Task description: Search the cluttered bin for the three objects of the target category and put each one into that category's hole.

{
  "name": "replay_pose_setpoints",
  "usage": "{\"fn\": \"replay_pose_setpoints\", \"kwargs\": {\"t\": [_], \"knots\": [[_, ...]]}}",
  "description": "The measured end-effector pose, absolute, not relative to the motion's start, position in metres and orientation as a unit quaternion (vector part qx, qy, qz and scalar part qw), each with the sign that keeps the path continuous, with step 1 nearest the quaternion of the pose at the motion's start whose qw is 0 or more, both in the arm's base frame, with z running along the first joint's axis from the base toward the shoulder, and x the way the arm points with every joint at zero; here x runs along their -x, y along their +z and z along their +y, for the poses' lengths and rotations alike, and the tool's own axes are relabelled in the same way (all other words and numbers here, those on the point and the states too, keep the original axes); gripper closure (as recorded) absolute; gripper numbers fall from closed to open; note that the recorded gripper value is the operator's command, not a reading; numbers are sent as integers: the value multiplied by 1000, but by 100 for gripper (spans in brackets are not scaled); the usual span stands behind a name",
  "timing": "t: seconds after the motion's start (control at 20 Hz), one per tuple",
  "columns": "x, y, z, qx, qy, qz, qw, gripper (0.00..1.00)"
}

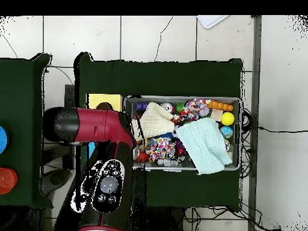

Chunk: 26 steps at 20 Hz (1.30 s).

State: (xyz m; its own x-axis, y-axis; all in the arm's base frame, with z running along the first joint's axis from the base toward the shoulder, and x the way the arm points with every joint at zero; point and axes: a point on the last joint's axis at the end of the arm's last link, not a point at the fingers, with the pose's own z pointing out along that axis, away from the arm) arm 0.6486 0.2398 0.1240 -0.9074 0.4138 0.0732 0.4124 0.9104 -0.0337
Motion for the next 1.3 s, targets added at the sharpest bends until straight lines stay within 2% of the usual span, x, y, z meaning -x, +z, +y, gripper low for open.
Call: {"fn": "replay_pose_setpoints", "kwargs": {"t": [0.7,1.3], "knots": [[-619,113,210,227,14,-971,76,100],[-624,125,208,230,7,-971,68,100]]}}
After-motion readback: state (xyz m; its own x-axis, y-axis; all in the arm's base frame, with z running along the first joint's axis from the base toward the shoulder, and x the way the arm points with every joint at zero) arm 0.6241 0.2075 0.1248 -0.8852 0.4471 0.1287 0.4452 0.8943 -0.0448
